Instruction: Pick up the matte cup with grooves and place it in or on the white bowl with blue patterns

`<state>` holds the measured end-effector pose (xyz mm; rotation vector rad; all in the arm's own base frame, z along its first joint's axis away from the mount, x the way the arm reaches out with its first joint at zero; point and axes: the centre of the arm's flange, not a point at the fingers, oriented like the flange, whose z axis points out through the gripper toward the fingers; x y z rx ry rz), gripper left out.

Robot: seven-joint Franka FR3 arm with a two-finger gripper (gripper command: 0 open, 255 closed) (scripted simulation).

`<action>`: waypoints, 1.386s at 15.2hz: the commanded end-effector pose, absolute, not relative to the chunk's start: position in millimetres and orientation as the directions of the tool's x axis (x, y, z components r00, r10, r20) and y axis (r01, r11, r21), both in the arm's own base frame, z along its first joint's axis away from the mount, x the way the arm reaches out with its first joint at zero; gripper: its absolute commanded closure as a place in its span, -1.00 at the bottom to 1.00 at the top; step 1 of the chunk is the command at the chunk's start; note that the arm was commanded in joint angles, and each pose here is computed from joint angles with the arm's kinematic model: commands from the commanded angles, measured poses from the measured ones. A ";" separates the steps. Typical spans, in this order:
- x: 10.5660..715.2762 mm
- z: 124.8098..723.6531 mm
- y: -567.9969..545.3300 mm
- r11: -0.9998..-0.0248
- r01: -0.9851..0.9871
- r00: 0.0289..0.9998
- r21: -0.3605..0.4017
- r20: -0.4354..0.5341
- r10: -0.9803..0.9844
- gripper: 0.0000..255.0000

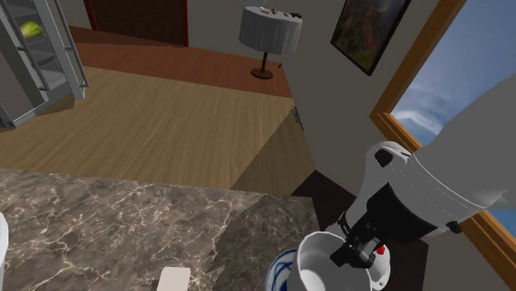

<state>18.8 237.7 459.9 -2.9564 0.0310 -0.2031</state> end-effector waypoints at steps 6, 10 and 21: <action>18.7 443.2 236.6 -0.984 -0.009 0.990 -0.179 0.134 -0.033 1.00; 18.7 443.2 236.6 -0.984 -0.009 0.990 -0.179 0.134 -0.033 1.00; 11.8 491.9 227.8 -0.984 -0.009 0.990 -0.179 0.134 -0.033 -1.00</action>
